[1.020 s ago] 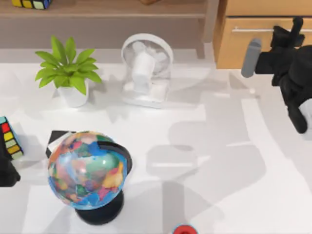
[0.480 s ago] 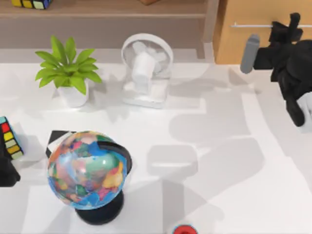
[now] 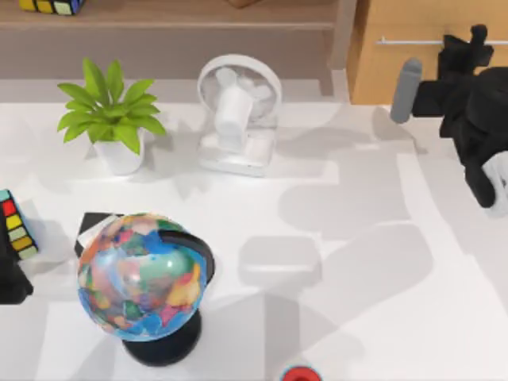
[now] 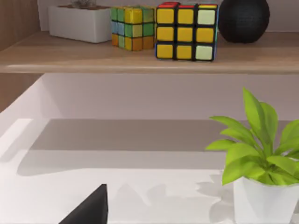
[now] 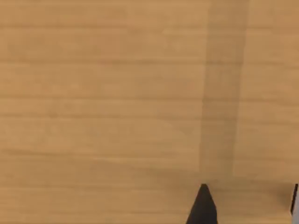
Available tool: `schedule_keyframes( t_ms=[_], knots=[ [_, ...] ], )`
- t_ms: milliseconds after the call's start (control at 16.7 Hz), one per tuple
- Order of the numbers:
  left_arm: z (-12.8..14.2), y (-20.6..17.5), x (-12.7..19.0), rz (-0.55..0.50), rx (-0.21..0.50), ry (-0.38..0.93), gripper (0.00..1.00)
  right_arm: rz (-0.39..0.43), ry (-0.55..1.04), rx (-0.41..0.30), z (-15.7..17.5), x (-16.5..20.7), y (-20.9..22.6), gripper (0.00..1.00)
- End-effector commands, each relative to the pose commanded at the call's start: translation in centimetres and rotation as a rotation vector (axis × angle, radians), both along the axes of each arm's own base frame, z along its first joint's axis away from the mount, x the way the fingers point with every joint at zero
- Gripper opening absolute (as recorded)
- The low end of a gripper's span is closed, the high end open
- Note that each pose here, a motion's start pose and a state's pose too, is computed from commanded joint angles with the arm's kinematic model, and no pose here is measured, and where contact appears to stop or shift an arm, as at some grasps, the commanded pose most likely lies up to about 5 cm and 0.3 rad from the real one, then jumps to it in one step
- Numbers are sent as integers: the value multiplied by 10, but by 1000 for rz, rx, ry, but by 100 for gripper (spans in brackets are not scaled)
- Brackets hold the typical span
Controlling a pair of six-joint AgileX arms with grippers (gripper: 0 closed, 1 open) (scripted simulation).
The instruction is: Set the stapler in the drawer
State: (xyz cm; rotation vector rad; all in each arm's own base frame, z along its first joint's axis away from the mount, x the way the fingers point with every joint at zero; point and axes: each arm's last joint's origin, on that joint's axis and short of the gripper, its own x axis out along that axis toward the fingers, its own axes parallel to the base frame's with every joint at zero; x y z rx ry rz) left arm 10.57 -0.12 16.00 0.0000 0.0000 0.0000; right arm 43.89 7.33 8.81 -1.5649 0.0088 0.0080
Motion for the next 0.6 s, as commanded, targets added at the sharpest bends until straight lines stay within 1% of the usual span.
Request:
schedule_keyframes(
  t_ms=[240,300,600],
  knots=[
    [0,0,0,0,0,0,100,0,0,0,0,0,0,98],
    [0,0,0,0,0,0,100,0,0,0,0,0,0,100],
    [0,0,0,0,0,0,100,0,0,0,0,0,0,100]
  ],
)
